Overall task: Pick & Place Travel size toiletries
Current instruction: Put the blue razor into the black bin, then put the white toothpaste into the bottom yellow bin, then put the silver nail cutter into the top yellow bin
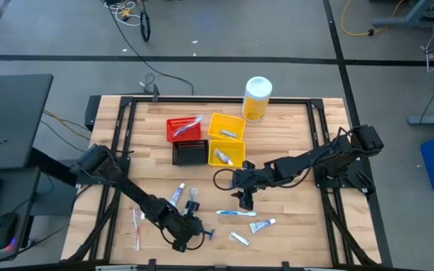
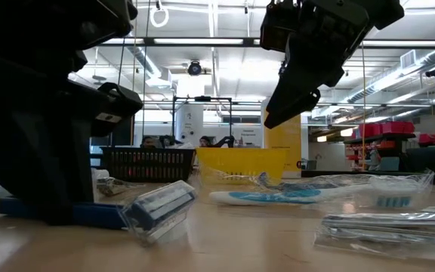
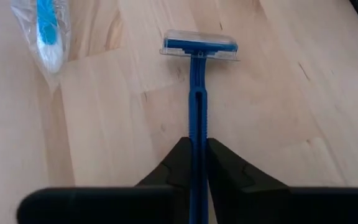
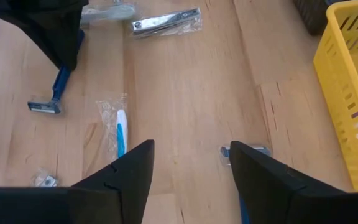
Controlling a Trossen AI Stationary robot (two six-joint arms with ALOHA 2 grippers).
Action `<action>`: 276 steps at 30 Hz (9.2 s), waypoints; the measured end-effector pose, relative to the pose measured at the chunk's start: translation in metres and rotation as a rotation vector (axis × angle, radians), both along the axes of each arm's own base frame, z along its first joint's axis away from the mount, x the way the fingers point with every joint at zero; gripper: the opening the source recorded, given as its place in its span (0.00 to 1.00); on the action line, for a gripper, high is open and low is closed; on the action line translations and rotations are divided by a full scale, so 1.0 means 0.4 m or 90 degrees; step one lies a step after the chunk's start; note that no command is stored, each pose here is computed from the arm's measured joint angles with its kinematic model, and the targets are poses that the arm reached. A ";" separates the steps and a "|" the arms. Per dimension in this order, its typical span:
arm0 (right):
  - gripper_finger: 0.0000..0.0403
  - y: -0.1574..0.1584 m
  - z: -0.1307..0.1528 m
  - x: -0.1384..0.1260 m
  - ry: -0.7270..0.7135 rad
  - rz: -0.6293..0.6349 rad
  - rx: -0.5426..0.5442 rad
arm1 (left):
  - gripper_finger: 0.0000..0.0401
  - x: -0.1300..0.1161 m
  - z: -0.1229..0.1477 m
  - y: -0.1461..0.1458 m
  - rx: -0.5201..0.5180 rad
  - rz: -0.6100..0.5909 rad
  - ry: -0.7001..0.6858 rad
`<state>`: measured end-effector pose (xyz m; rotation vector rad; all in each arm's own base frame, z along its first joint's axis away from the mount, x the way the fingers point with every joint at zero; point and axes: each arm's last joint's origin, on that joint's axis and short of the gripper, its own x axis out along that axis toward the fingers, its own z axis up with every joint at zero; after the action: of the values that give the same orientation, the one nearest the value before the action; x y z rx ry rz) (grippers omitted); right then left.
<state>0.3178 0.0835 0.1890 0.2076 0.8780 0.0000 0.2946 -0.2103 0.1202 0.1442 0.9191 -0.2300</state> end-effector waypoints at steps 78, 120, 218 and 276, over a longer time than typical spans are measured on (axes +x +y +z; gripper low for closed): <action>0.50 -0.039 0.007 0.018 -0.029 0.018 -0.009 | 0.19 -0.035 0.110 0.611 0.107 0.250 0.150; 0.65 0.248 -0.100 -0.165 0.248 0.161 -0.014 | 0.26 -0.068 0.379 0.512 0.088 0.243 -0.153; 0.39 -0.070 0.065 0.013 -0.013 0.174 -0.078 | 0.26 -0.103 0.276 0.394 -0.086 0.260 -0.175; 0.46 0.105 -0.052 -0.070 0.207 0.067 -0.131 | 0.26 -0.096 0.172 0.181 -0.111 0.168 -0.274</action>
<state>0.2900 0.1255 0.1684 -0.0346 1.2038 -0.0262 0.2561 -0.1380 0.1891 -0.0886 0.4790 -0.0284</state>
